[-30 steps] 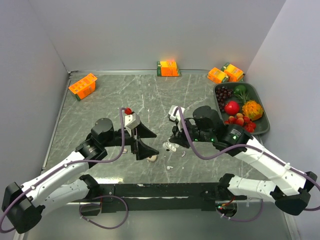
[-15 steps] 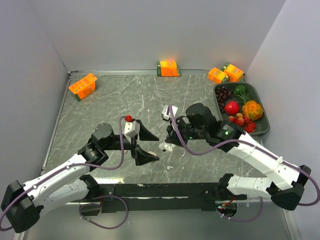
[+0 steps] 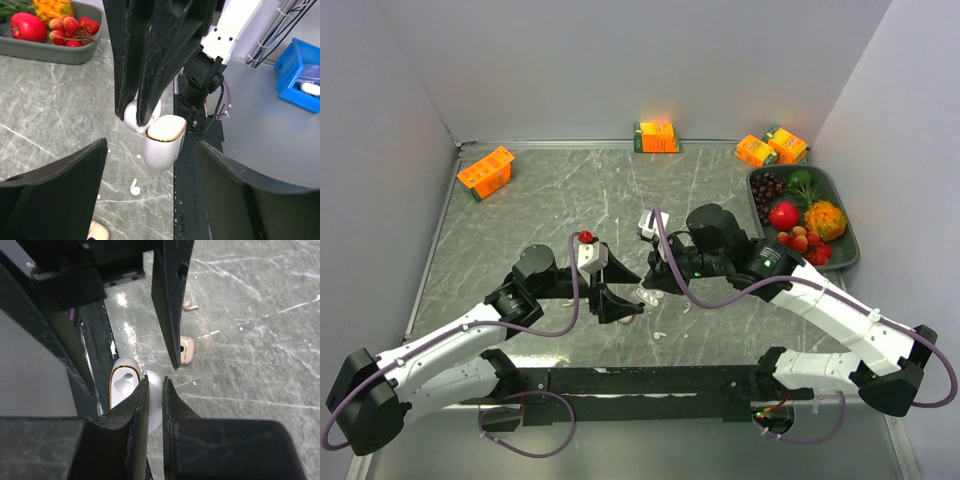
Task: Insert the wireless bluetooth earbuds into the charging case
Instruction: Adjust the charging case.
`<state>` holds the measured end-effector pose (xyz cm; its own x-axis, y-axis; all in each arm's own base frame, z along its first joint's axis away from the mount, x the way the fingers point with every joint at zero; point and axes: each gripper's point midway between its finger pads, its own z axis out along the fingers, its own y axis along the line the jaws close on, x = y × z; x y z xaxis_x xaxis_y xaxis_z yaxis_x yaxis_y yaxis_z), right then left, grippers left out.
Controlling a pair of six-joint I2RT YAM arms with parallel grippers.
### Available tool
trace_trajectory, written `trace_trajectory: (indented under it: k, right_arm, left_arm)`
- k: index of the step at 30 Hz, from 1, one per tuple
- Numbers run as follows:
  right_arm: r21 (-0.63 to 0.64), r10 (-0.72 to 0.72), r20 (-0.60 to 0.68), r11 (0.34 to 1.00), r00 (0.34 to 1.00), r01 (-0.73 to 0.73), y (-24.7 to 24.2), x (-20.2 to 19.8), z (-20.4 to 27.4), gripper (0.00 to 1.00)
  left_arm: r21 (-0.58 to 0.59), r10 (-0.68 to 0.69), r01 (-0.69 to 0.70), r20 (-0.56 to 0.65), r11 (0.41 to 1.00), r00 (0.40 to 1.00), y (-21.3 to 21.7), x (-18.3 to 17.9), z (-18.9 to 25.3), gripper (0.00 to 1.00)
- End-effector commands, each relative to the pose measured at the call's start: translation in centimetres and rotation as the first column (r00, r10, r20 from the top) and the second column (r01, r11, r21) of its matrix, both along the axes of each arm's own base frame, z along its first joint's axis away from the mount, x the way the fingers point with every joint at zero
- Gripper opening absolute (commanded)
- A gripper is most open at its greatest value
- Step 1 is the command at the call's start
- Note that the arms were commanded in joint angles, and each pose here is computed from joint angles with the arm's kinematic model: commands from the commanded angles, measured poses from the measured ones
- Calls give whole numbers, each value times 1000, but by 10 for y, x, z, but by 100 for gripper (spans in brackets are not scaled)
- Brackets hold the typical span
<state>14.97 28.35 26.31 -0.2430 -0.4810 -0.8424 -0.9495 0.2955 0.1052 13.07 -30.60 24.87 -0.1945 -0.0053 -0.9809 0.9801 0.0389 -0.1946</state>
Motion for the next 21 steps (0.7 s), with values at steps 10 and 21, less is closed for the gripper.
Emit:
trace_trajectory:
  k: [10, 21]
  right_arm:
    - [83, 55, 40, 995, 998, -58, 21, 1, 31, 0]
    - [80, 51, 32, 995, 998, -54, 21, 1, 29, 0]
  left_arm:
    - [-52, -44, 47, 56, 998, 997, -8, -2, 23, 52]
    - [-34, -55, 57, 39, 998, 998, -8, -4, 16, 21]
